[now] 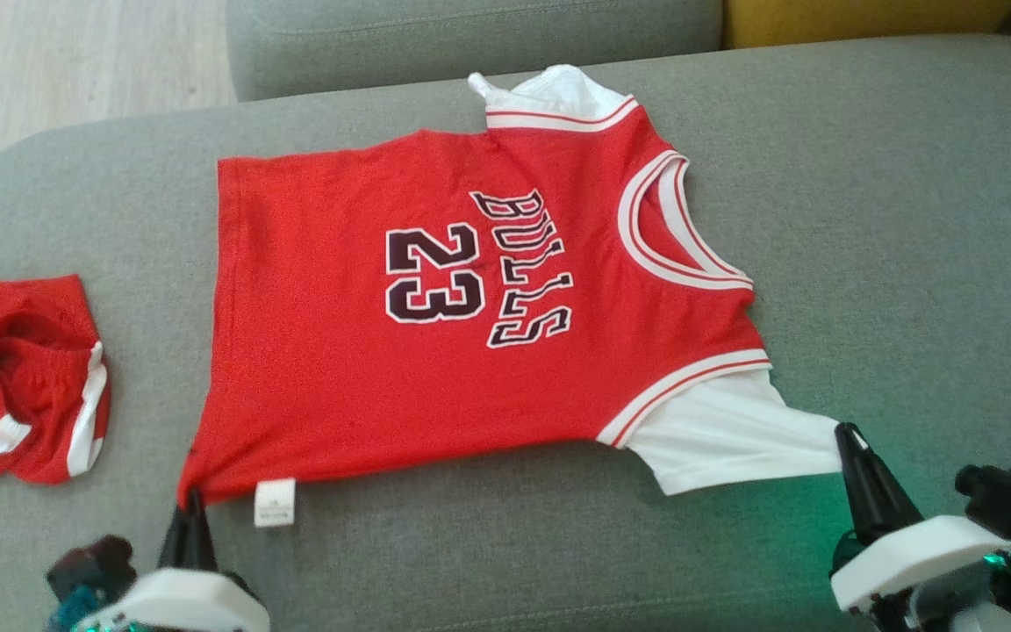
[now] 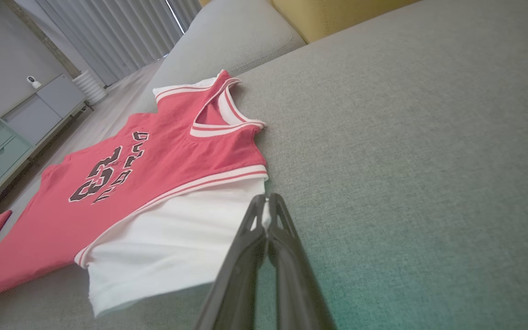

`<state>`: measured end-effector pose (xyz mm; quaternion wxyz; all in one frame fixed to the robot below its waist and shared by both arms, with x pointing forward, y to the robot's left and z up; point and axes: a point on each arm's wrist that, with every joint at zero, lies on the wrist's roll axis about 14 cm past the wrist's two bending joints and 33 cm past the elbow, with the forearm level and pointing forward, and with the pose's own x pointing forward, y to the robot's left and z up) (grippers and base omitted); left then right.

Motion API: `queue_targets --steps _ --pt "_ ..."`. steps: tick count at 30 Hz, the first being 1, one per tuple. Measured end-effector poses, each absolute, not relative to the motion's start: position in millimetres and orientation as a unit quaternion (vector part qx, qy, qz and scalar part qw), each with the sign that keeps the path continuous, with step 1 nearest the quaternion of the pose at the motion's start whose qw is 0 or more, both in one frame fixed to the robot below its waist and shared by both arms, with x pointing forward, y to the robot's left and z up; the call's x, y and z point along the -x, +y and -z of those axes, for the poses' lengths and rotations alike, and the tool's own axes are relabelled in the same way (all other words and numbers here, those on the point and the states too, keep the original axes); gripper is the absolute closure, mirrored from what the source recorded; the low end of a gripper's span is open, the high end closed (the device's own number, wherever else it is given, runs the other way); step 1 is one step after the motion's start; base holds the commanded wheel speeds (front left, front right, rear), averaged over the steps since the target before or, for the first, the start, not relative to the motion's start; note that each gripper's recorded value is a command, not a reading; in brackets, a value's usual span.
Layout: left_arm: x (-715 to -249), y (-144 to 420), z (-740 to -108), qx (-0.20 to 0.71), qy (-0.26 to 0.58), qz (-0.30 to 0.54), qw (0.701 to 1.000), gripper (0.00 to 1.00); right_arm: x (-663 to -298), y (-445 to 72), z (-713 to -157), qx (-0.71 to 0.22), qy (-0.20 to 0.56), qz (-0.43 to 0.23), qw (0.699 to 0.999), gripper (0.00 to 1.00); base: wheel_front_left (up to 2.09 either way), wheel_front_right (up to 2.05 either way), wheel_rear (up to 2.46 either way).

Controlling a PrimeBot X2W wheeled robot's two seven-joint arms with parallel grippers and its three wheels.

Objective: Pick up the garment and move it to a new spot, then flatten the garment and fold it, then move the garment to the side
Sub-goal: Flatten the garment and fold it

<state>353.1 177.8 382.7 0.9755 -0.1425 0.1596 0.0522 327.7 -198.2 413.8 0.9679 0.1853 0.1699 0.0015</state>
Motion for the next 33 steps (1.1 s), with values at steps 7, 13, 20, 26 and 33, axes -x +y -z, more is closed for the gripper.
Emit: queue_targets --steps 7,13,20,26,33 --pt "-341.4 170.2 -381.1 0.14 0.165 -0.045 0.975 1.0 -334.2 -201.1 -427.8 -0.186 0.152 -0.001 0.971 1.0 0.0 0.0 0.0" --pt "-384.1 159.6 -404.6 0.135 0.123 -0.023 0.983 1.0 -381.7 -200.5 -454.2 -0.164 0.114 -0.016 0.98 1.0 0.0 0.0 0.0" --pt "-435.2 151.6 -419.2 0.118 0.097 -0.005 0.988 1.0 -438.3 -192.3 -465.9 -0.134 0.098 -0.035 0.986 1.0 0.0 0.0 0.0" --pt "-457.2 144.3 -404.8 0.106 0.116 0.011 0.987 1.0 -474.8 -182.2 -453.9 -0.109 0.117 -0.05 0.986 1.0 0.0 0.0 0.0" --pt "-481.1 144.2 -391.8 0.098 0.13 0.011 0.987 1.0 -506.0 -182.8 -432.1 -0.086 0.138 -0.046 0.986 1.0 0.0 0.0 0.0"
